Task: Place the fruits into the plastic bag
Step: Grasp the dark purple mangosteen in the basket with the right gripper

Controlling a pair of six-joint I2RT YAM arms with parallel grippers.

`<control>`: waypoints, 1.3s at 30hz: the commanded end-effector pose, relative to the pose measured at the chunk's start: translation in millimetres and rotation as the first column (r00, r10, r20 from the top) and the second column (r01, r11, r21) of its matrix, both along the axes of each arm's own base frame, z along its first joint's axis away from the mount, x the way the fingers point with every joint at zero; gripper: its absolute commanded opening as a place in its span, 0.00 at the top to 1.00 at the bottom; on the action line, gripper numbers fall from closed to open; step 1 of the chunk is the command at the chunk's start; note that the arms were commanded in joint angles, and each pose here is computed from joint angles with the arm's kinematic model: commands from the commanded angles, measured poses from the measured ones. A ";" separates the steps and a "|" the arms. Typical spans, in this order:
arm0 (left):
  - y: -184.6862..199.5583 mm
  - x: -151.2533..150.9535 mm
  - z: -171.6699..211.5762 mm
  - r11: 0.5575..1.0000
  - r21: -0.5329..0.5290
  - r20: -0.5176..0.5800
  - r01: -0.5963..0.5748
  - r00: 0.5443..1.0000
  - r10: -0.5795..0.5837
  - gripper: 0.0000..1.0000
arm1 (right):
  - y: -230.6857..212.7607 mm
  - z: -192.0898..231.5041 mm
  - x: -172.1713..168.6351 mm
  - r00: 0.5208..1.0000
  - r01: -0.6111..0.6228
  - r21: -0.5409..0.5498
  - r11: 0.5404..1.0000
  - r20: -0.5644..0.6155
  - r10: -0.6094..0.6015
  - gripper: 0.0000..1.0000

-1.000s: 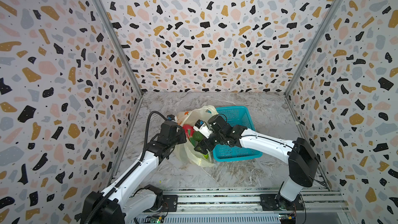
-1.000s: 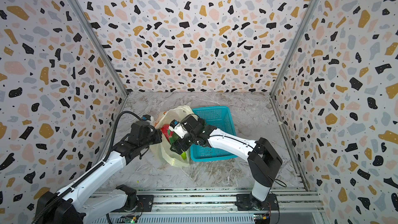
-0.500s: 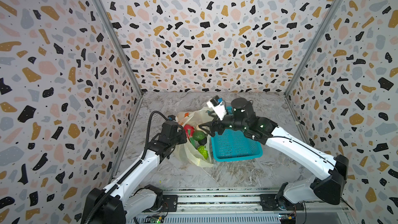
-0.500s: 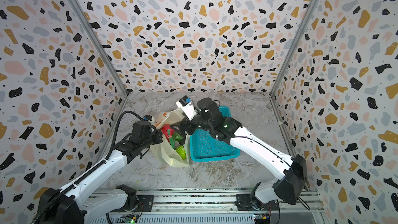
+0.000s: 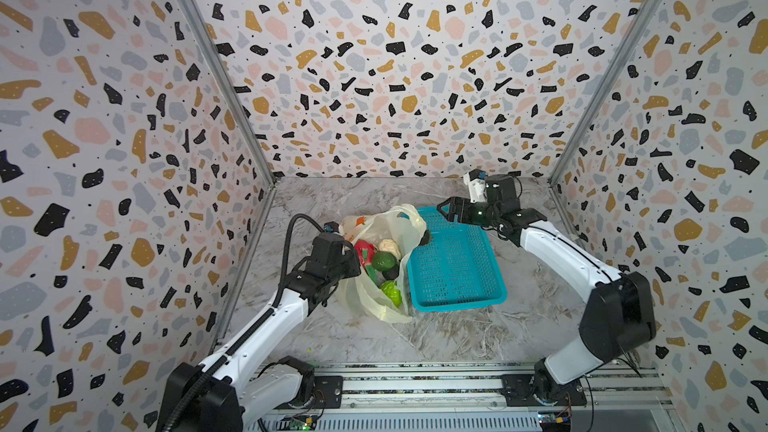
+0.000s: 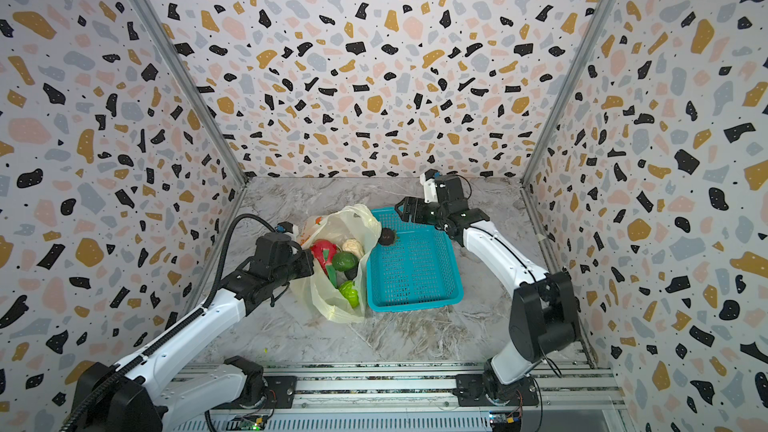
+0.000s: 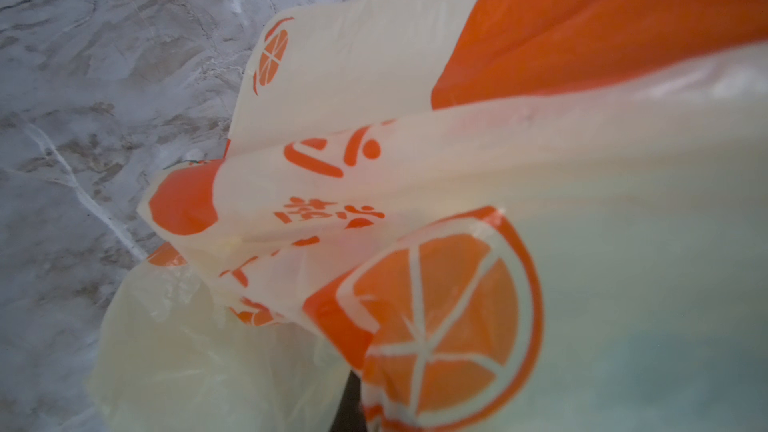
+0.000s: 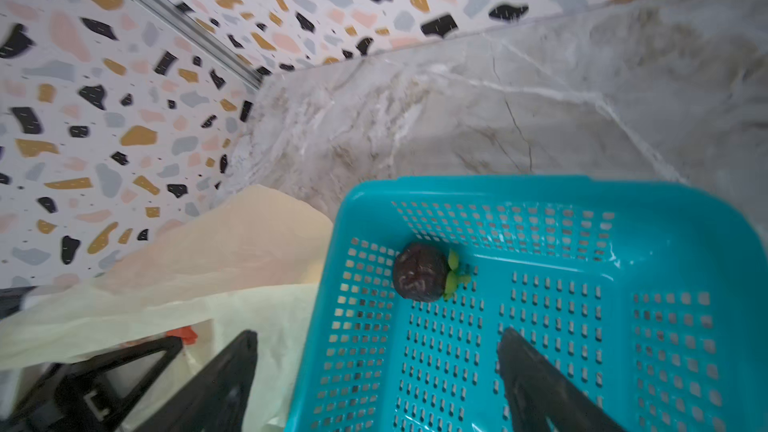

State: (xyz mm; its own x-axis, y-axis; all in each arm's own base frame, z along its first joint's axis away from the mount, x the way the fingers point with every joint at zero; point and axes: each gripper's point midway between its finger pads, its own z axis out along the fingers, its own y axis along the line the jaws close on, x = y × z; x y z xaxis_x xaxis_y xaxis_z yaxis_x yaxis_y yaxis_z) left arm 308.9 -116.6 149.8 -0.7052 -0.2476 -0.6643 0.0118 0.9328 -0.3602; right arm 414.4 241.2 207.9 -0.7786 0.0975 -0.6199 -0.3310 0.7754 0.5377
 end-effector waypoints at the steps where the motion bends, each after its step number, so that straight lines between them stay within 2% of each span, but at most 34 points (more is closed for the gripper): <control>1: -1.7 2.5 5.4 1.000 -0.009 0.025 0.005 1.000 -0.005 1.00 | 11.7 -17.1 -3.8 0.993 -0.057 -0.002 0.998 -0.101 0.057 0.10; 5: 0.8 0.9 5.5 1.000 -0.003 0.028 -0.002 1.000 0.002 1.00 | 18.2 -48.7 2.5 0.985 -0.069 -0.028 0.997 -0.163 0.063 0.10; 15: 0.7 0.8 3.1 1.000 0.003 0.021 0.001 1.000 -0.002 1.00 | 34.1 -90.6 20.1 0.973 -0.123 -0.138 0.983 -0.212 0.092 0.10; 31: 2.8 -0.8 6.0 1.000 0.018 0.023 0.003 1.000 -0.003 1.00 | 59.1 -137.7 31.9 0.977 -0.198 -0.439 0.876 -0.163 0.139 0.10; 39: 3.5 -1.1 4.0 1.000 0.018 0.018 -0.002 1.000 0.001 1.00 | 58.0 -143.0 37.1 0.981 -0.181 -0.467 0.866 -0.144 0.128 0.37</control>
